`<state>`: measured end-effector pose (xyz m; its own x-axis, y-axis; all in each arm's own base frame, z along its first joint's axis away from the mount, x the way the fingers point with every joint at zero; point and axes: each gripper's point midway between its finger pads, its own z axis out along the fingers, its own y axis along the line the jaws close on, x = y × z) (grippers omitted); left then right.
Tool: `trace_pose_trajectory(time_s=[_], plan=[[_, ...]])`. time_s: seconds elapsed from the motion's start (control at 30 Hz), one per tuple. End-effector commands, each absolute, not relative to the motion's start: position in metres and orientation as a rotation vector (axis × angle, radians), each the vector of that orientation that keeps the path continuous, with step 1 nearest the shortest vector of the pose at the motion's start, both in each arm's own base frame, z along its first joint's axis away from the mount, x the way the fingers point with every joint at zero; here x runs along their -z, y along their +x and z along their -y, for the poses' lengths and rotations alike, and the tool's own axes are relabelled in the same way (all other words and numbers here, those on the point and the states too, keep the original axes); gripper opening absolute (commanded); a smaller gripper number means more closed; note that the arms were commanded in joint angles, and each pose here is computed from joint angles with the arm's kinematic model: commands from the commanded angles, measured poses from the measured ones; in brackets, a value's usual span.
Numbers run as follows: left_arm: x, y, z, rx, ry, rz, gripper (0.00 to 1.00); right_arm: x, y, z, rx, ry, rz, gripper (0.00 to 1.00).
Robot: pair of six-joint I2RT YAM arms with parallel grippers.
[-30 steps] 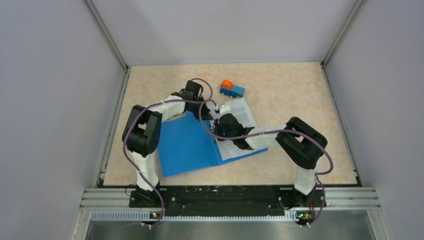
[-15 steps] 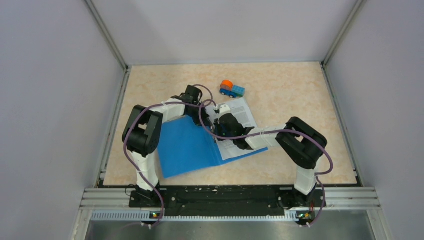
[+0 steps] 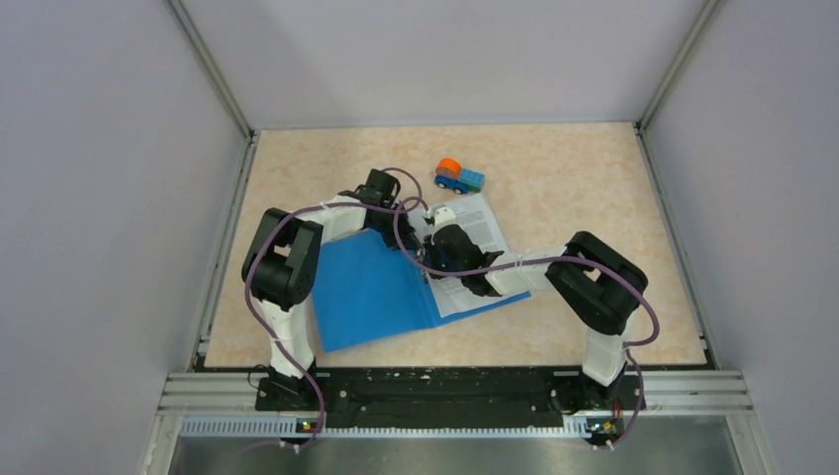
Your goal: Put the files into the folder
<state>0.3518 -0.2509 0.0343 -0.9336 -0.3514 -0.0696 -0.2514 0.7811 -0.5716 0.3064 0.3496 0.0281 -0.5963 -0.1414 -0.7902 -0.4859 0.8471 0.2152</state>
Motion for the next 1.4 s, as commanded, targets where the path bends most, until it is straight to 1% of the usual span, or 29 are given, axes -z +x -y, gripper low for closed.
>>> trace_pose_trajectory(time_s=[0.0,0.4,0.6,1.27,1.37], plan=[[-0.055,0.359,0.26,0.939,-0.398,-2.746,0.0,-0.016,0.301,-0.342,-0.489,-0.5,-2.234,0.0],[-0.058,0.355,0.263,0.985,-0.381,-2.752,0.0,-0.013,0.3,-0.342,-0.487,-0.506,-2.242,0.0],[-0.05,0.347,0.261,0.977,-0.4,-2.792,0.0,-0.013,0.301,-0.342,-0.489,-0.503,-2.241,0.0],[-0.003,0.333,0.242,0.791,-0.491,-2.914,0.0,-0.037,0.304,-0.348,-0.531,-0.489,-2.182,0.0],[0.001,0.332,0.24,0.764,-0.499,-2.919,0.0,-0.043,0.305,-0.35,-0.545,-0.485,-2.168,0.04]])
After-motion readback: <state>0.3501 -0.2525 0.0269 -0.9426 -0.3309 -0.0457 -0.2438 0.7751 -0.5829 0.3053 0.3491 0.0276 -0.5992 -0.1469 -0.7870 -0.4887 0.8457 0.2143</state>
